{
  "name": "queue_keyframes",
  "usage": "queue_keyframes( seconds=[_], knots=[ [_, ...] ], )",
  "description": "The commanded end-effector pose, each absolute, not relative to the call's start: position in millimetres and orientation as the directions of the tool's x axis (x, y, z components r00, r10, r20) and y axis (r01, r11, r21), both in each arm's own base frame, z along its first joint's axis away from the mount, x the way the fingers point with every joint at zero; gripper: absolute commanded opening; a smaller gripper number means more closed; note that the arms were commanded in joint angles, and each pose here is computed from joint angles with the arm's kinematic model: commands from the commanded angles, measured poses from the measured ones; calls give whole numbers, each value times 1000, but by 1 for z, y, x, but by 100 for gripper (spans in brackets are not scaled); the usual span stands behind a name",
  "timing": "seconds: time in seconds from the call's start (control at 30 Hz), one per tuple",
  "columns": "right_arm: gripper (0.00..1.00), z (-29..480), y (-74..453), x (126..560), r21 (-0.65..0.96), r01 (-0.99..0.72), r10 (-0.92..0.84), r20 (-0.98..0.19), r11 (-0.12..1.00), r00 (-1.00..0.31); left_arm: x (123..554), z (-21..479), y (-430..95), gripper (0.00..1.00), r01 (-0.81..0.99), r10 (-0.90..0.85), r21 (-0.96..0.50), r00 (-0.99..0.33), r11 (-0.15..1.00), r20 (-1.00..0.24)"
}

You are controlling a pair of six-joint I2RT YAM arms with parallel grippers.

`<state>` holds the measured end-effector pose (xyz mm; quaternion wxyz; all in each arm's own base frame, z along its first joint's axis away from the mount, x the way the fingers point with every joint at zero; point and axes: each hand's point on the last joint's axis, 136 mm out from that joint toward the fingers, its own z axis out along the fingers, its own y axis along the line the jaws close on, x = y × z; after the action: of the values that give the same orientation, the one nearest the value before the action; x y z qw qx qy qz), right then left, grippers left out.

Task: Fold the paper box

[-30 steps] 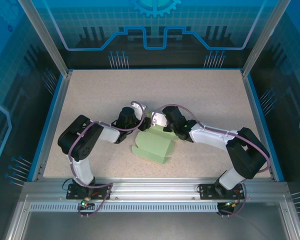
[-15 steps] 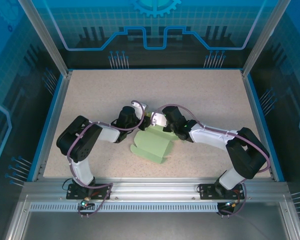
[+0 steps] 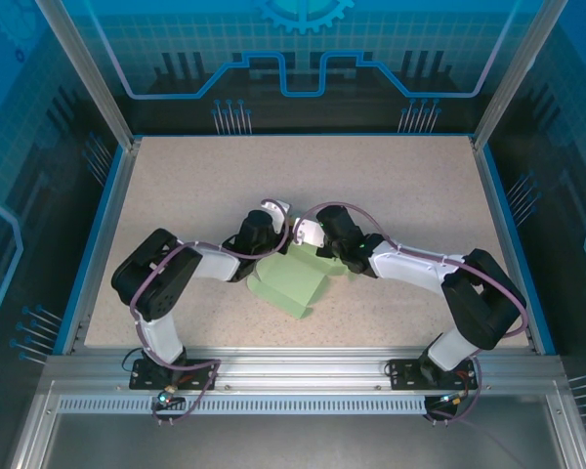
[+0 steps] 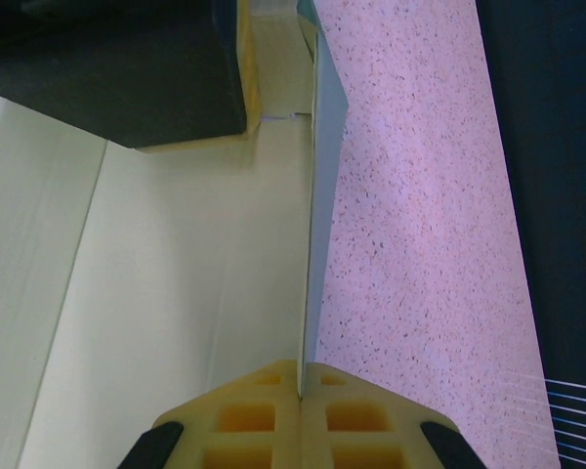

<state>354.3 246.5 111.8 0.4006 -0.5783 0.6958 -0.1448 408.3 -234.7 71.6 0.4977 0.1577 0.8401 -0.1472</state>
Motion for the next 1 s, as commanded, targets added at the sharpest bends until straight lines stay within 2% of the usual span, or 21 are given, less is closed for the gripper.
queue_keyframes(
  seconds=[0.0,0.1,0.37,0.63,0.97],
  knots=[
    [0,101,258,336,-613,-752,-922,-386,241,19,431,75,-186,24,189,95,7,-460,982,-883],
    [0,102,254,341,-622,-737,-921,-388,264,-2,426,81,-201,26,267,88,-43,-457,963,-885],
    [0,112,246,355,-638,-695,-911,-408,332,-61,406,96,-230,44,454,117,-115,-452,884,-884],
    [0,113,242,359,-642,-683,-910,-406,350,-85,380,93,-237,61,522,145,-173,-511,835,-847],
    [0,119,241,363,-647,-673,-908,-408,359,-91,362,60,-226,65,503,189,-174,-590,846,-785]
  ],
)
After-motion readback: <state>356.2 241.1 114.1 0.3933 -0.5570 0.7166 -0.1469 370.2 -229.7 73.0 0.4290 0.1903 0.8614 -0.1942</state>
